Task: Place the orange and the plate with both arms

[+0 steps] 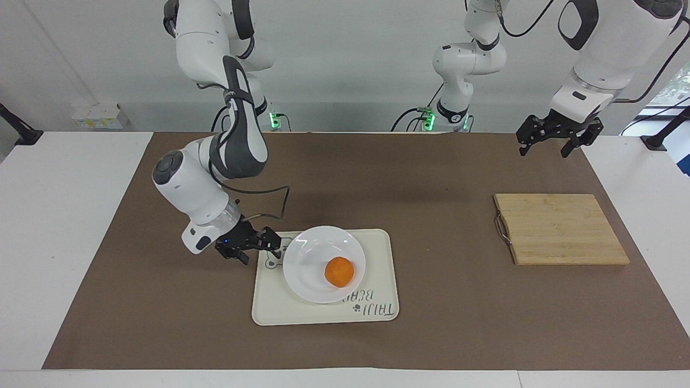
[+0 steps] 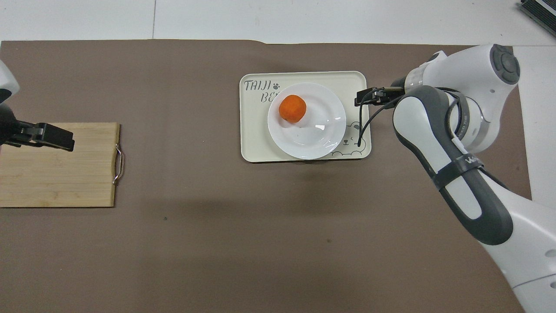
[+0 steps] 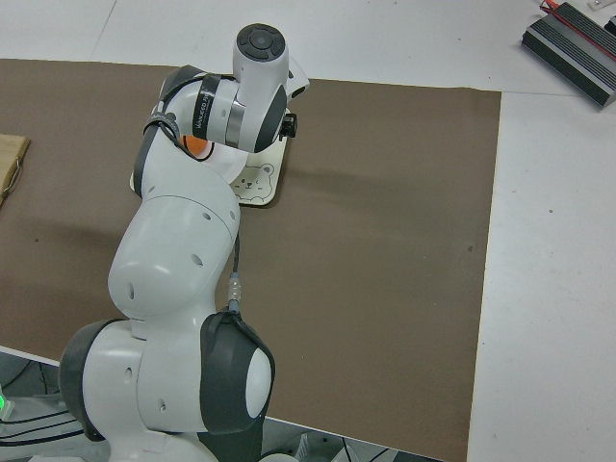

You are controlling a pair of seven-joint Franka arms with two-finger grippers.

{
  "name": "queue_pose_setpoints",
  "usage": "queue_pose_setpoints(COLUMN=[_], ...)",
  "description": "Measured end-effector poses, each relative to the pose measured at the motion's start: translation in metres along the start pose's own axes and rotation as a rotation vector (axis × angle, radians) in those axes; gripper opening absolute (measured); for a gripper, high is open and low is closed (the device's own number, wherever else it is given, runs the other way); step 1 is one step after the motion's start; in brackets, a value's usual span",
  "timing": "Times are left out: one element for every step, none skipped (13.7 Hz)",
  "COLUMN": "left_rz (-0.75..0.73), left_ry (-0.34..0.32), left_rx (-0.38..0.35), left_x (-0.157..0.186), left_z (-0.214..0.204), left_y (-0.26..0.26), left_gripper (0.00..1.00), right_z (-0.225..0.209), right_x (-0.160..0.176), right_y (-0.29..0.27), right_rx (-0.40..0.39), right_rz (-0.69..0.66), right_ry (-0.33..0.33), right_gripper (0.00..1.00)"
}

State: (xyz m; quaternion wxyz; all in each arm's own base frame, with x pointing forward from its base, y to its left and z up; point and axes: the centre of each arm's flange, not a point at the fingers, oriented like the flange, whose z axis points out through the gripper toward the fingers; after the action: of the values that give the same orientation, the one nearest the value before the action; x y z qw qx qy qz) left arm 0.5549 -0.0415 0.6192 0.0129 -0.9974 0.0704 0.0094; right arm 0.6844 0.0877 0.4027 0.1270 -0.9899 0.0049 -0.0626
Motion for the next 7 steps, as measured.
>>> queue_pose_setpoints(left_rz=[0.0, 0.0, 0.0, 0.0, 0.0, 0.0, 0.0], left_ry=[0.0, 0.0, 0.0, 0.0, 0.0, 0.0, 0.0], left_rx=[0.0, 0.0, 0.0, 0.0, 0.0, 0.0, 0.0], left_x=[0.0, 0.0, 0.0, 0.0, 0.0, 0.0, 0.0], left_z=[0.0, 0.0, 0.0, 0.0, 0.0, 0.0, 0.0], left_y=[0.0, 0.0, 0.0, 0.0, 0.0, 0.0, 0.0], left_gripper=[1.0, 1.0, 1.0, 1.0, 1.0, 1.0, 1.0], right_z=[-0.017, -0.035, -0.053, -0.072, -0.092, -0.112, -0.134], right_x=[-0.003, -0.007, -0.012, -0.017, -0.024, -0.031, -0.038], right_y=[-0.001, -0.001, -0.001, 0.001, 0.003, 0.006, 0.01], right_rx=[-0.044, -0.086, -0.122, -0.148, -0.162, -0.175, -0.189], right_rz=[0.005, 0.026, 0.051, 0.072, 0.086, 0.092, 0.098], right_ry=[-0.007, -0.012, -0.015, -0.023, -0.034, -0.043, -0.047], right_gripper=[1.0, 1.0, 1.0, 1.0, 1.0, 1.0, 1.0])
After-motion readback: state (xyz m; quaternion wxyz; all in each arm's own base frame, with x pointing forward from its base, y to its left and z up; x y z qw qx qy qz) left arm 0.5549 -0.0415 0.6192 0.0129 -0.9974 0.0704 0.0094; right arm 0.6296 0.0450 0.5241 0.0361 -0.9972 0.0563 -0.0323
